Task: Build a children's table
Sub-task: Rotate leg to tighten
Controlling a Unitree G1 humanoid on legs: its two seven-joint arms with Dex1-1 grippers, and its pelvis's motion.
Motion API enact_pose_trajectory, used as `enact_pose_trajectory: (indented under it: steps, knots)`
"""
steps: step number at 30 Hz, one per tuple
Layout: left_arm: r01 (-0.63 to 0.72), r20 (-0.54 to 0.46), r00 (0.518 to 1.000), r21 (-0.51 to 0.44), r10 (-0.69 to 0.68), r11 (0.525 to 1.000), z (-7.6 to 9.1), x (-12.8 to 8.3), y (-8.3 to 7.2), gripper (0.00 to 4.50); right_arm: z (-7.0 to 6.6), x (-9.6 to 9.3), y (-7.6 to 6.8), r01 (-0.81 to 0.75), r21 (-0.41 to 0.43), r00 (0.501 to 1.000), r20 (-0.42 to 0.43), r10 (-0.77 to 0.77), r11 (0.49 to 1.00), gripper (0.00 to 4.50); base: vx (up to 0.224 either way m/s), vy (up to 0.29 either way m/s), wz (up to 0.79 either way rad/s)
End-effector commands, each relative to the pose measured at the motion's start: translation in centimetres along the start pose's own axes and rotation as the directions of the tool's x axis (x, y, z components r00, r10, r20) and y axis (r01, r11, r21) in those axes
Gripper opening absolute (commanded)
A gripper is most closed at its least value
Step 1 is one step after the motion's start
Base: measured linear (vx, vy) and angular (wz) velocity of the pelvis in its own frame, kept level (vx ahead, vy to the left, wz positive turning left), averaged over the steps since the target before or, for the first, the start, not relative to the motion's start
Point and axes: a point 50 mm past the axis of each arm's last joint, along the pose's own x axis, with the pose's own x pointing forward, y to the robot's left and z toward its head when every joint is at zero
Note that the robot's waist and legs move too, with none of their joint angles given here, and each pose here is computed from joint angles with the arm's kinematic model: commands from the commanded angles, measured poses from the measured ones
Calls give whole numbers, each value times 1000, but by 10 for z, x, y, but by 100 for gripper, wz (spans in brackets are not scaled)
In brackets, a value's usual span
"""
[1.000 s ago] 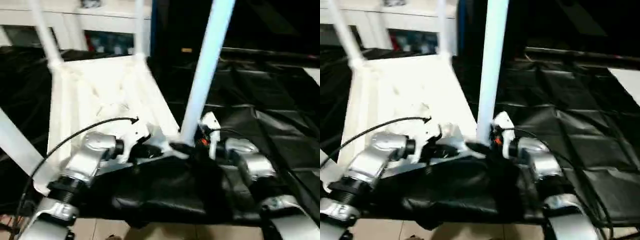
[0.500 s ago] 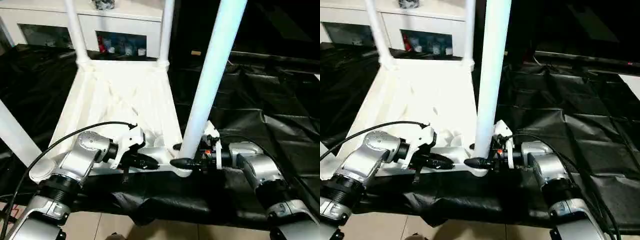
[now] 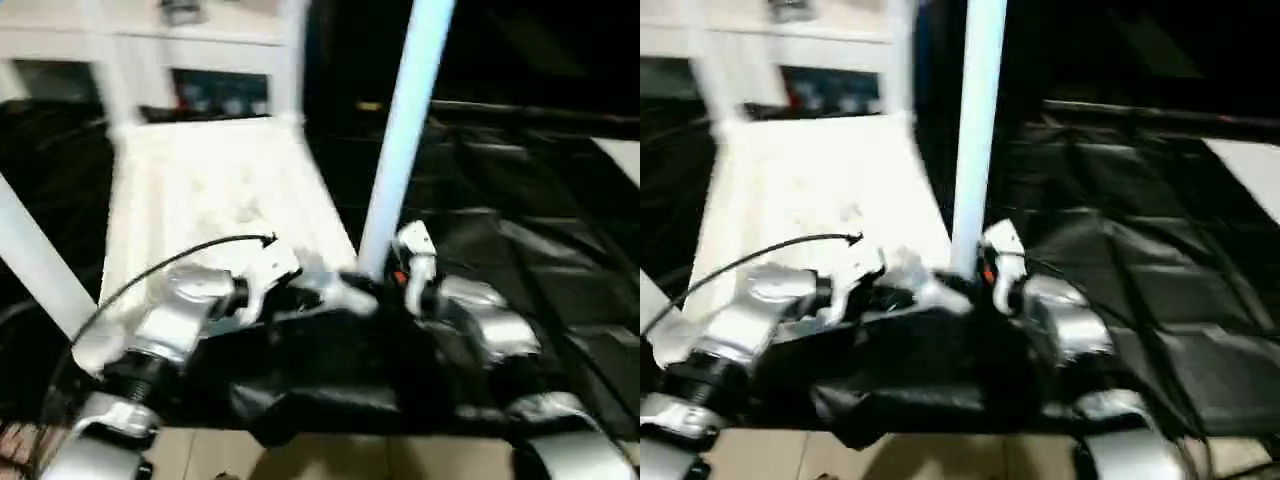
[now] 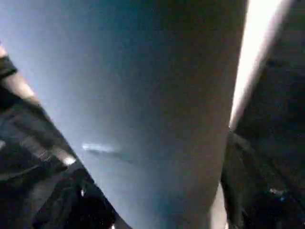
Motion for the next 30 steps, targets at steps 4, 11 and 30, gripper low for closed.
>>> enact_pose_trajectory:
  steps: [4, 11, 30]
  knots:
    - [-15, 69, 997, -7, 15, 1000, 19, 28, -22, 0, -25, 26, 21, 137, 88, 987, -98, -128, 987, 257, 0, 0, 0]
    - [10, 89, 996, 6, -10, 1000, 23, 32, -27, 0, -16, 31, 29, 57, -20, 998, -40, -57, 998, 326, 0, 0, 0]
    - [329, 13, 943, 86, -331, 940, 10, -6, -20, 0, -7, -36, 21, -550, -49, 830, -140, 539, 834, 368, 0, 0, 0]
